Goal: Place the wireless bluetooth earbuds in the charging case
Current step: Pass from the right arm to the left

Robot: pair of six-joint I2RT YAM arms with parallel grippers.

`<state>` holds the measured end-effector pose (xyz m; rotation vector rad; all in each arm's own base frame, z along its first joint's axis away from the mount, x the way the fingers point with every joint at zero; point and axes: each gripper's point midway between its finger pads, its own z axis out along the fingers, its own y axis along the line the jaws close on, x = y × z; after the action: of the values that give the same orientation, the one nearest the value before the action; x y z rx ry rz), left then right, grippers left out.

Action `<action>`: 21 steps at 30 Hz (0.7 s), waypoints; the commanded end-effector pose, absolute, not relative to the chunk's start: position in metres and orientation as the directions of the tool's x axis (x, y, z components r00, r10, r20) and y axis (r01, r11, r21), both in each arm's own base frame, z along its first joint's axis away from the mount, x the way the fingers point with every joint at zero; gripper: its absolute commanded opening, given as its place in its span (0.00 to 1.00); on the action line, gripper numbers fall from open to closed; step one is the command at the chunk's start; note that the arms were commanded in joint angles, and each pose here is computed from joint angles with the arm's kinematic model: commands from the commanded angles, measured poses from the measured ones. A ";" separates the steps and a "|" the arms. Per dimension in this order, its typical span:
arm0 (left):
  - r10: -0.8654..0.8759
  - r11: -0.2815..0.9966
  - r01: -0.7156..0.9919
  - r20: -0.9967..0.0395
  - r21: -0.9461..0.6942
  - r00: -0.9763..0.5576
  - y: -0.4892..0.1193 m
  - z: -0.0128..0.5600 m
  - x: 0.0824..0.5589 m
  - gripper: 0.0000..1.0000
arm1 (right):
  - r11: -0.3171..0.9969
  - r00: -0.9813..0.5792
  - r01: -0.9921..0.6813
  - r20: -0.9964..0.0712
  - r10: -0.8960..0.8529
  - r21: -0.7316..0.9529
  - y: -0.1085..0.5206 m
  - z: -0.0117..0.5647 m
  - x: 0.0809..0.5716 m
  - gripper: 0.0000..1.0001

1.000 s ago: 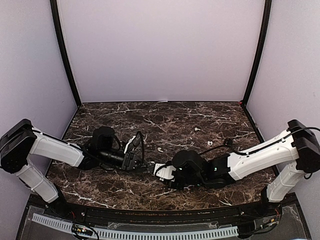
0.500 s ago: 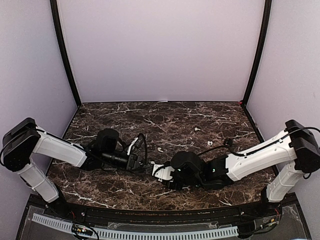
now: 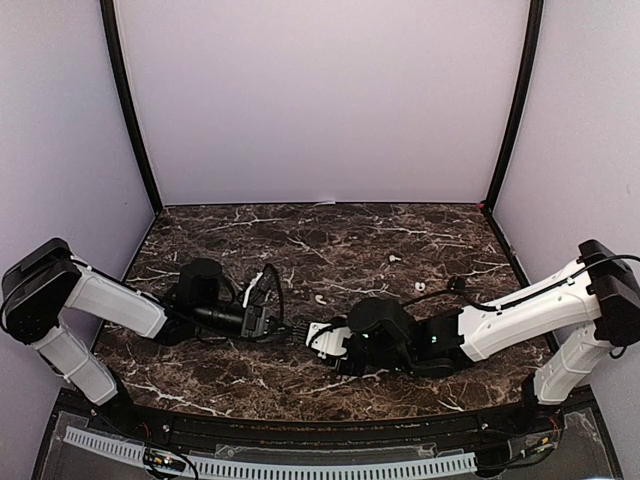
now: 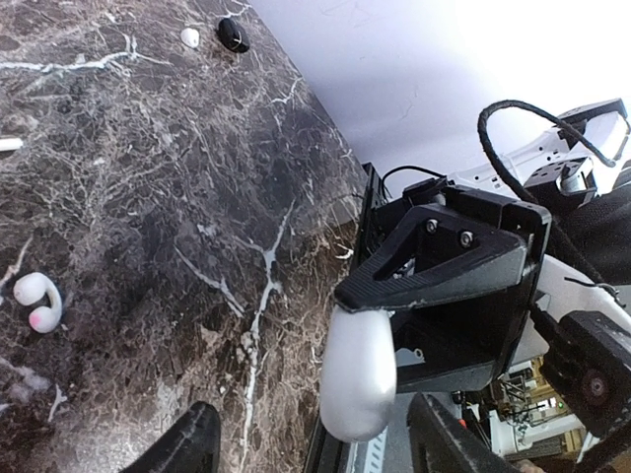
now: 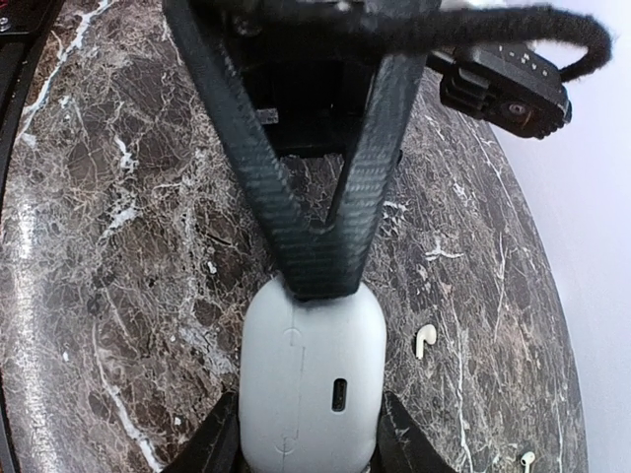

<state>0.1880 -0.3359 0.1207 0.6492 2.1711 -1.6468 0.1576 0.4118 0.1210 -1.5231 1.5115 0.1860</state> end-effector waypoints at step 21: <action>0.222 0.076 0.564 -0.538 -0.822 -0.813 -0.361 0.140 0.173 0.57 | 0.205 0.265 -0.842 -0.715 -0.648 -0.498 0.430 0.138 0.153 0.38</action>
<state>0.1729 -0.3546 0.1223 0.7414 2.1629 -1.7682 0.1568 0.4158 0.1231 -1.5330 1.4892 0.1924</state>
